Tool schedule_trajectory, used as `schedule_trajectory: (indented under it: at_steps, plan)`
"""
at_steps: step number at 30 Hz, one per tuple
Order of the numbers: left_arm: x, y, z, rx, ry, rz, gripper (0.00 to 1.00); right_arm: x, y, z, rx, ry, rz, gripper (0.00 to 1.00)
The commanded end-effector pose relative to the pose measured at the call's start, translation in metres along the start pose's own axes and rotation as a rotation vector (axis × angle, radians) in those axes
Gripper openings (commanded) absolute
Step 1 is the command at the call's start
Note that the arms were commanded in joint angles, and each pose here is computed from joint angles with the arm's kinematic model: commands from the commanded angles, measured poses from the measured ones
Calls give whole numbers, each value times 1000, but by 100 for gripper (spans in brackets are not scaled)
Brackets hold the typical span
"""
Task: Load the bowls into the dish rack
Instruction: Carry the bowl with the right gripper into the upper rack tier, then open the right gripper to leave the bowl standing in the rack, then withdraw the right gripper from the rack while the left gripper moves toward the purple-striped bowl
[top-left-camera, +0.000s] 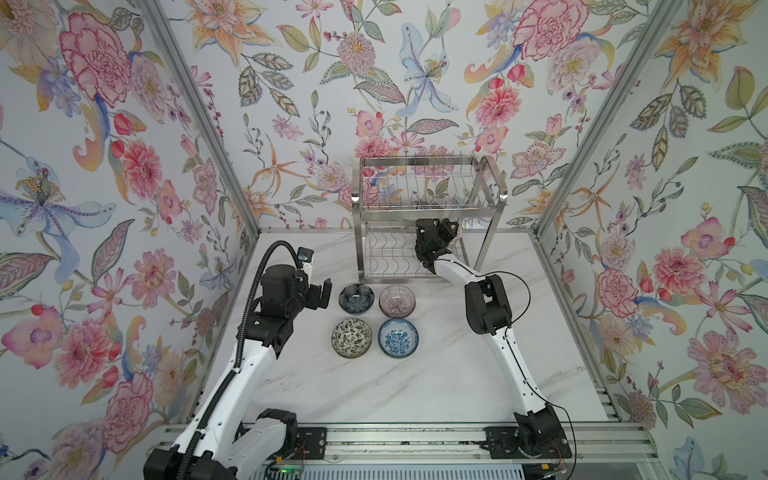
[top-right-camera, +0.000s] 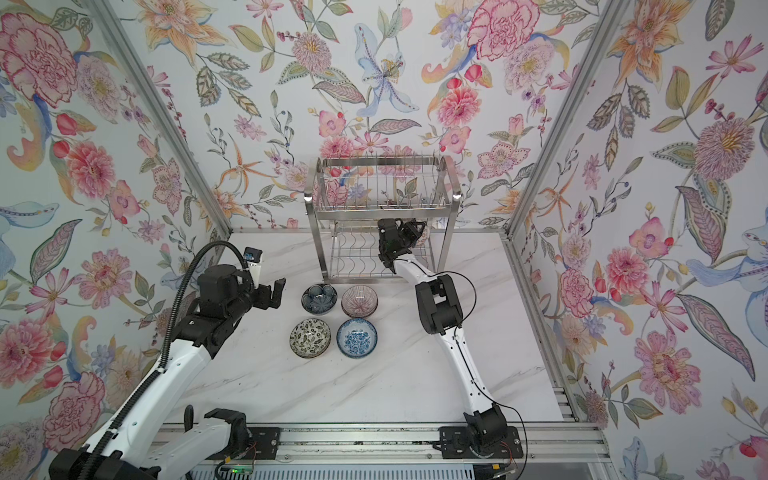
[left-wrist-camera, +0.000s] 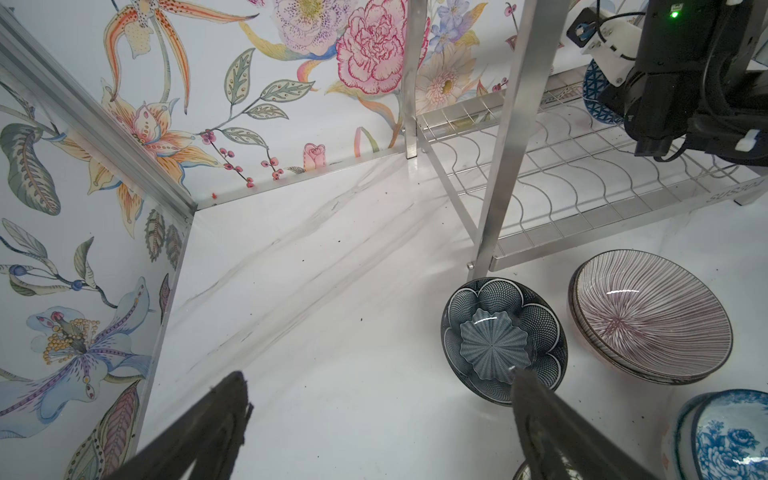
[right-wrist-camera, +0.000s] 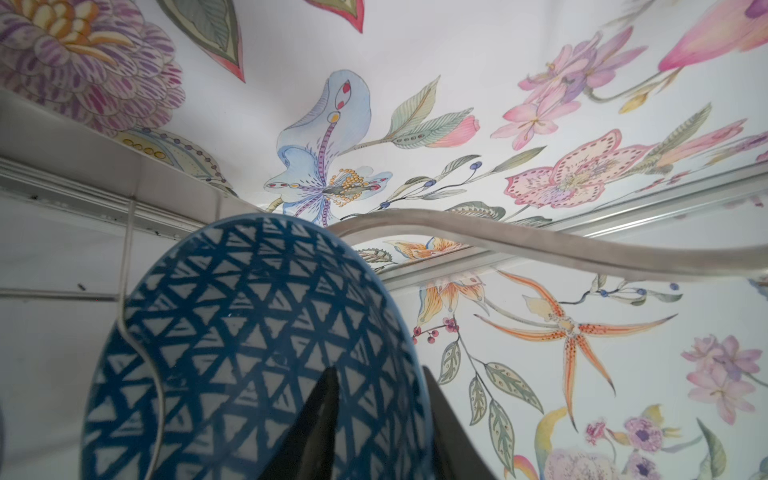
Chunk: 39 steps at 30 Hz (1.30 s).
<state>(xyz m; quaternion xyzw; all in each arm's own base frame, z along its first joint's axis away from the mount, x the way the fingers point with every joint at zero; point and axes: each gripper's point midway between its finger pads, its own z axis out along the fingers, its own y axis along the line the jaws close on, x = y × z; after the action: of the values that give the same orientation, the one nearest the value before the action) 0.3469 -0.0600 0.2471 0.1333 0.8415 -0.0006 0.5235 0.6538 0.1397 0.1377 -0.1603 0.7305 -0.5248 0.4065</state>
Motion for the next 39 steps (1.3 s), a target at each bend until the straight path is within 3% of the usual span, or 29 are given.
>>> schedule_trajectory:
  at_steps: [1,5,18,23,32,39]
  plan:
    - [0,-2,2,22,-10,-21,99,-15,-31,-13,-8,-24,61,46]
    - [-1,-2,1,25,-14,-22,99,-18,-32,-23,-47,-44,62,100]
    - [-5,-10,-1,69,-29,-41,99,-4,-21,-113,-317,-117,117,99]
    - [-5,-11,-2,75,-30,-44,99,18,-24,-151,-487,-127,169,99]
    - [-6,-8,-2,61,-29,-44,99,69,-64,-229,-819,-170,308,99]
    - [-7,-10,-2,67,-33,-42,99,108,-115,-265,-965,-217,420,99]
